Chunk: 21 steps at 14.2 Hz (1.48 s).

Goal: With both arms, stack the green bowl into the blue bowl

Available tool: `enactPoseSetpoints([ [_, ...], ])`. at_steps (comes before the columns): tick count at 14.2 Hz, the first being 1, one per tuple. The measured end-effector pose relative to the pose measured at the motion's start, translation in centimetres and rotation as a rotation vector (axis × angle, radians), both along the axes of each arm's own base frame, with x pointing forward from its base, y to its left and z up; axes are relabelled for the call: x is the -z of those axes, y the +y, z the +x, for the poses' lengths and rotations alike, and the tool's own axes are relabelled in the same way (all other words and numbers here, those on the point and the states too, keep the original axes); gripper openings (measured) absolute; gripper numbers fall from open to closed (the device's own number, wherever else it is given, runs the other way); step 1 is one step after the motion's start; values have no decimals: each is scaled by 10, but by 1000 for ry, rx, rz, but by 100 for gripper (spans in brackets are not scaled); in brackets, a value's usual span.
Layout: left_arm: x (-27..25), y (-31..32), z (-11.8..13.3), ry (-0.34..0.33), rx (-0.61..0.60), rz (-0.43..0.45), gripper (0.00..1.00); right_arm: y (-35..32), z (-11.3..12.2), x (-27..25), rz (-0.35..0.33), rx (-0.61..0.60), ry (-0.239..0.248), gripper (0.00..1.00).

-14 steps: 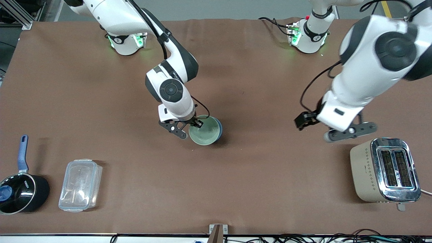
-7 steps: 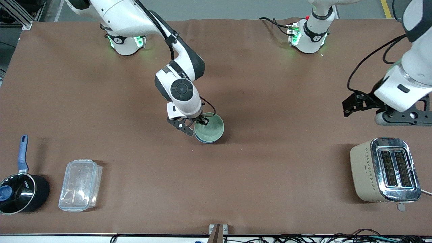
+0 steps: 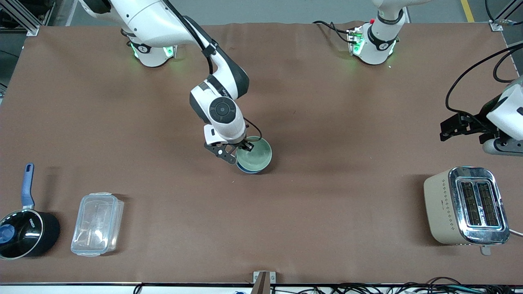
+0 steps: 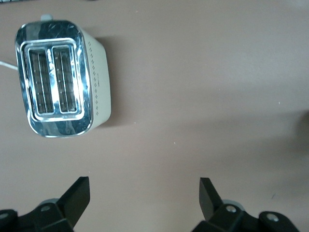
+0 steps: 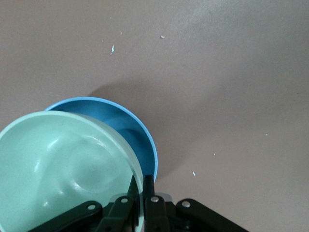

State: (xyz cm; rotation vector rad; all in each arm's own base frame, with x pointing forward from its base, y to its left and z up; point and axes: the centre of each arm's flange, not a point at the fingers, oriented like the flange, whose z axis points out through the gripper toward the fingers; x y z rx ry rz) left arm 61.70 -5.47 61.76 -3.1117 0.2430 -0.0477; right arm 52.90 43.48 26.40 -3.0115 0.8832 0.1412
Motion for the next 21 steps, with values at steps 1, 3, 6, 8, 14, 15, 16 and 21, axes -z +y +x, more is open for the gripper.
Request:
enactPoseSetpoints([
  [1, -7, -2, -4, -7, 32, 4, 100, 1, 0, 2, 3, 0, -3, 5],
  [3, -18, -15, -22, -3, 78, 21, 100, 2, 0, 5, 5, 0, -5, 5],
  [6, -22, -27, -51, 13, 91, 48, 100, 1, -1, 9, 1, 0, 0, 15],
  [8, -21, -27, -64, 19, 85, 27, 100, -2, 0, 11, -5, 3, 4, 36],
  [14, -11, -18, -82, -6, 69, 23, 100, -19, 19, -11, -10, 23, -29, 95],
  [15, -13, -18, -81, -13, 69, 22, 100, -32, 28, -30, -33, 8, -49, 100],
  [16, -14, -18, -81, -16, 69, 22, 100, -51, 38, -52, -65, -18, -62, 100],
  [21, -5, -17, -76, -2, 68, 22, 100, -207, 80, -183, -114, -194, -69, 100],
])
